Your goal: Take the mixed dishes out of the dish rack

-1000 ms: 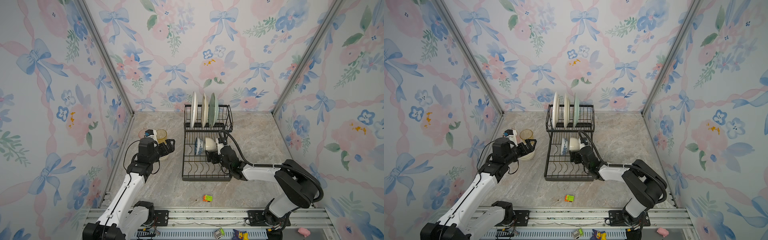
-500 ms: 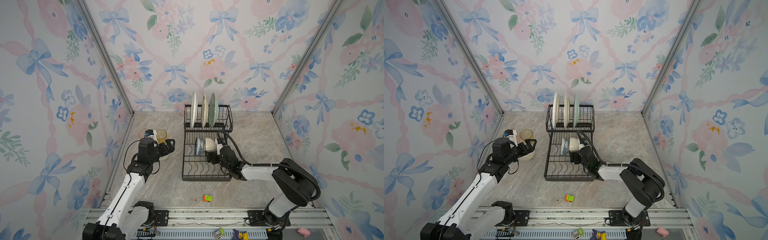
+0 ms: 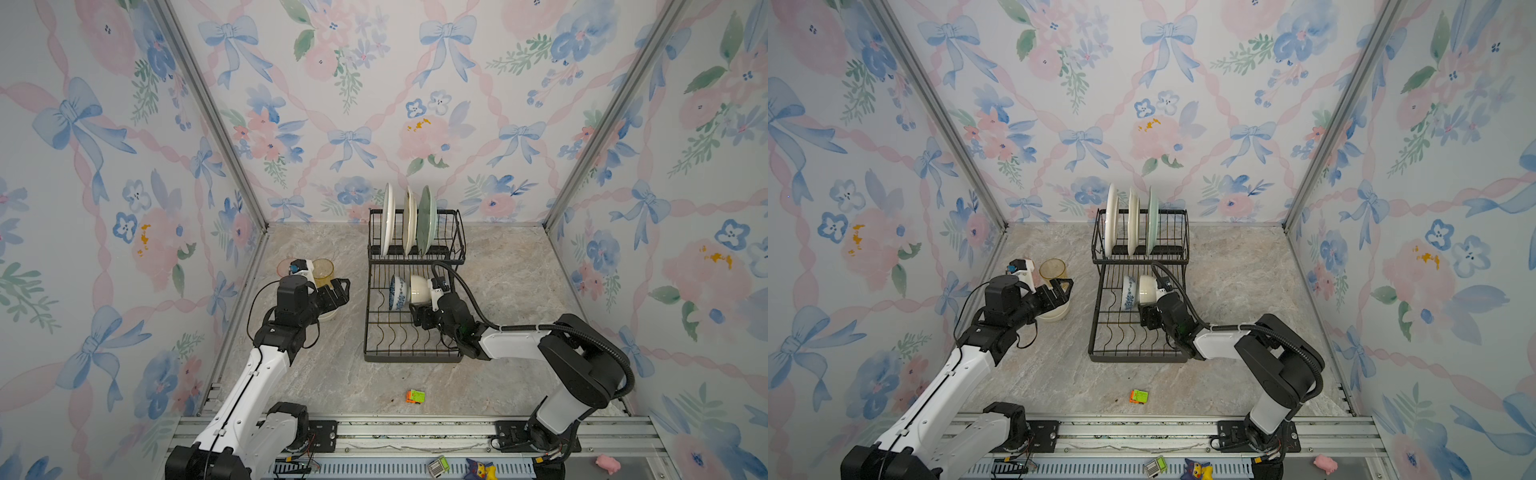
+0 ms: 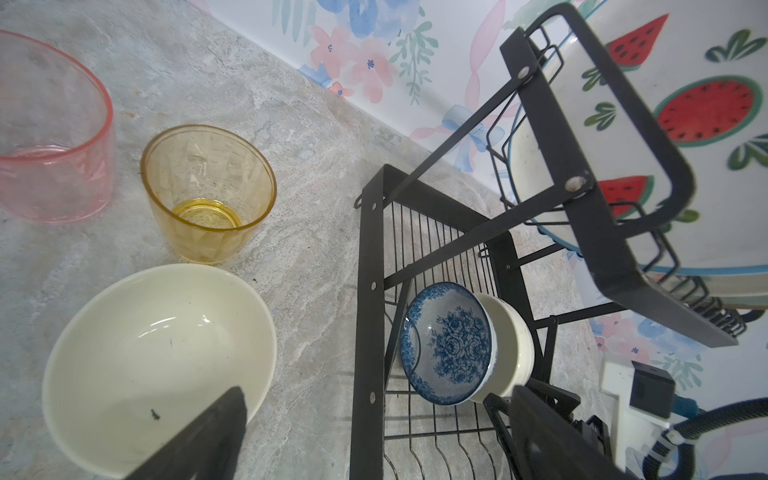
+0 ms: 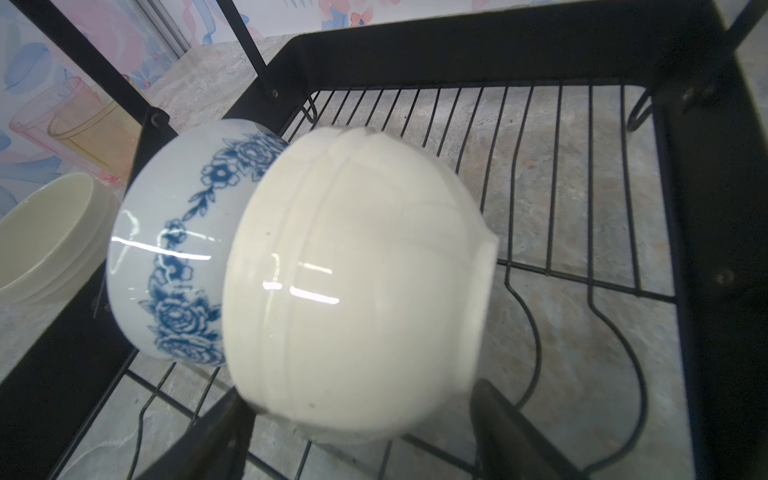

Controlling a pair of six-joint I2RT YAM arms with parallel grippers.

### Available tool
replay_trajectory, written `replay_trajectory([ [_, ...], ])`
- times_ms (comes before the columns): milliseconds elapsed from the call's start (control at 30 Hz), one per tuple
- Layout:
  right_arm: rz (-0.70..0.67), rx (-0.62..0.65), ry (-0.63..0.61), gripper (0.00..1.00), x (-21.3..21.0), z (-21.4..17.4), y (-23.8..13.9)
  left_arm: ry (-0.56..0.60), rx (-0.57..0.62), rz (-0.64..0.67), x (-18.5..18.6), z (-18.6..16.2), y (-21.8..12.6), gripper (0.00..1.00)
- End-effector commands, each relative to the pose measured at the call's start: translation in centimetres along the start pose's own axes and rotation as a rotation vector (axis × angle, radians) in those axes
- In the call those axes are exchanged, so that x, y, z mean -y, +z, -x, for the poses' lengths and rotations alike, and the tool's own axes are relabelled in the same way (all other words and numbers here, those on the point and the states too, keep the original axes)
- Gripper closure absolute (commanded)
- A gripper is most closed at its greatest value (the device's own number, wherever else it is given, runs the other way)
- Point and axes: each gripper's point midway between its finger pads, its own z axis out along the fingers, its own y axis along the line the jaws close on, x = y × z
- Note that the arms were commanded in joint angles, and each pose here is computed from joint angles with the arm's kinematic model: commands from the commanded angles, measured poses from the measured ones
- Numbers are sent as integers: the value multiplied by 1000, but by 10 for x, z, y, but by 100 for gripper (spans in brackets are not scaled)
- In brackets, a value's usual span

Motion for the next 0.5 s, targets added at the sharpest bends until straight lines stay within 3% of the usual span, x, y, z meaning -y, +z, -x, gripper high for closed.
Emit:
replay_trajectory([
  [0, -3, 15, -9, 19, -1, 8, 5, -7, -17, -12, 0, -6, 2, 2],
  [467, -13, 15, -20, 29, -1, 9, 5, -7, -17, -10, 0, -6, 2, 2],
])
